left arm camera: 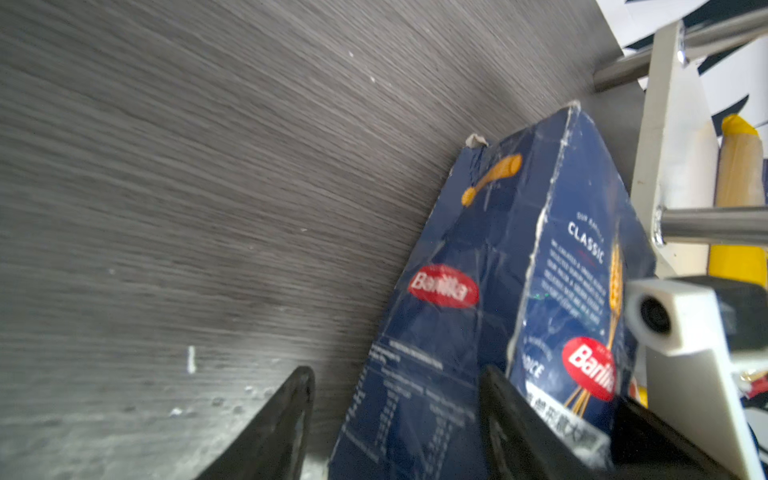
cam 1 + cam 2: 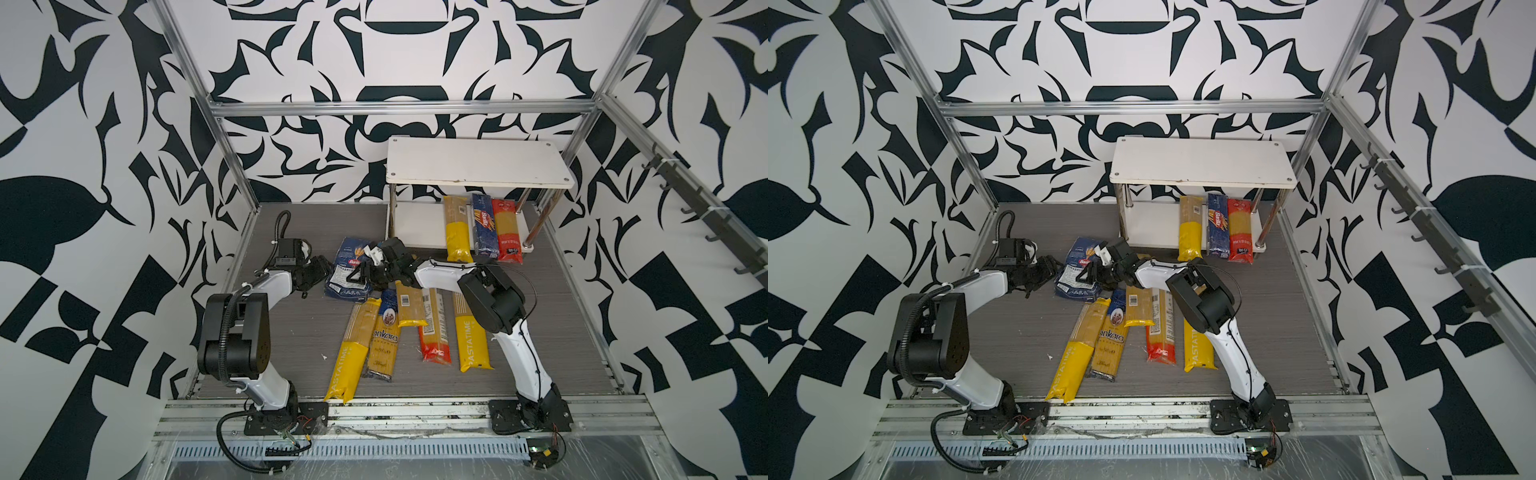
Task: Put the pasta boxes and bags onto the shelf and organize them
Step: 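Grasp the blue Barilla box with the right gripper while the left gripper braces it, then lift the box toward the shelf with the right gripper while the left gripper draws back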
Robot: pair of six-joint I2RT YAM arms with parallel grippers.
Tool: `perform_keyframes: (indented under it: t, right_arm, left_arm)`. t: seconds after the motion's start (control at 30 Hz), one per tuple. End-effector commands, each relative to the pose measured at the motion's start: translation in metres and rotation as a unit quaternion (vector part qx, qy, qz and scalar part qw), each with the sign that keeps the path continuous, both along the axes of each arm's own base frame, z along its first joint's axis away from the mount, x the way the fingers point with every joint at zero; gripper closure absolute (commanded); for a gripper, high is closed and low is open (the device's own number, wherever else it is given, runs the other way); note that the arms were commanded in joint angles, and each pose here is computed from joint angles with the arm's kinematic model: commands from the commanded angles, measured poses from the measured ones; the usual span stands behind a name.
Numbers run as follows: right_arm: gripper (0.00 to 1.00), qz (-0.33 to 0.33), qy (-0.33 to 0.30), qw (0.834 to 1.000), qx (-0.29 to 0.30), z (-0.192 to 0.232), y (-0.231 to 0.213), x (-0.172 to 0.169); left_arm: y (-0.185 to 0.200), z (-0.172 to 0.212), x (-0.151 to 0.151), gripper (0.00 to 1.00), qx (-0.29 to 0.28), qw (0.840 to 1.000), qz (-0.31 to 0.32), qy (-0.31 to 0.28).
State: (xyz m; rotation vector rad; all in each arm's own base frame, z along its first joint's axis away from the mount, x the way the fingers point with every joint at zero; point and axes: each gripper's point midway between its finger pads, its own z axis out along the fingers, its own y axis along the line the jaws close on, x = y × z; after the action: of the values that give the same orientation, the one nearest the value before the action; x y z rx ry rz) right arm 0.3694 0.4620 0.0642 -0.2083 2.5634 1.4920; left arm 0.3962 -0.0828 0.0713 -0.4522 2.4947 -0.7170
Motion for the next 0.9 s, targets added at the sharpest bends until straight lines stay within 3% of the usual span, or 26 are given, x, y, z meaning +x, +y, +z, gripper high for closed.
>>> perform_keyframes:
  t: [0.0,0.2,0.57,0.87]
  right_arm:
    - [0.51,0.023,-0.08,0.995,0.062,0.067,0.015,0.007]
    - [0.55,0.045,-0.093,0.993,0.048,0.081,0.017,0.006]
    - [0.63,0.068,-0.129,0.989,0.034,0.11,0.008,-0.004]
    - [0.65,0.08,-0.153,0.984,0.038,0.149,-0.007,-0.023]
  left_arm:
    - [-0.042,0.0,-0.02,0.34,-0.046,0.995,-0.083,0.033]
    - [-0.027,0.007,-0.01,0.31,-0.016,0.997,-0.069,0.022]
    - [0.041,0.045,-0.01,0.26,0.085,0.995,0.045,-0.014]
    - [0.049,0.092,-0.026,0.24,0.1,0.991,0.065,-0.058]
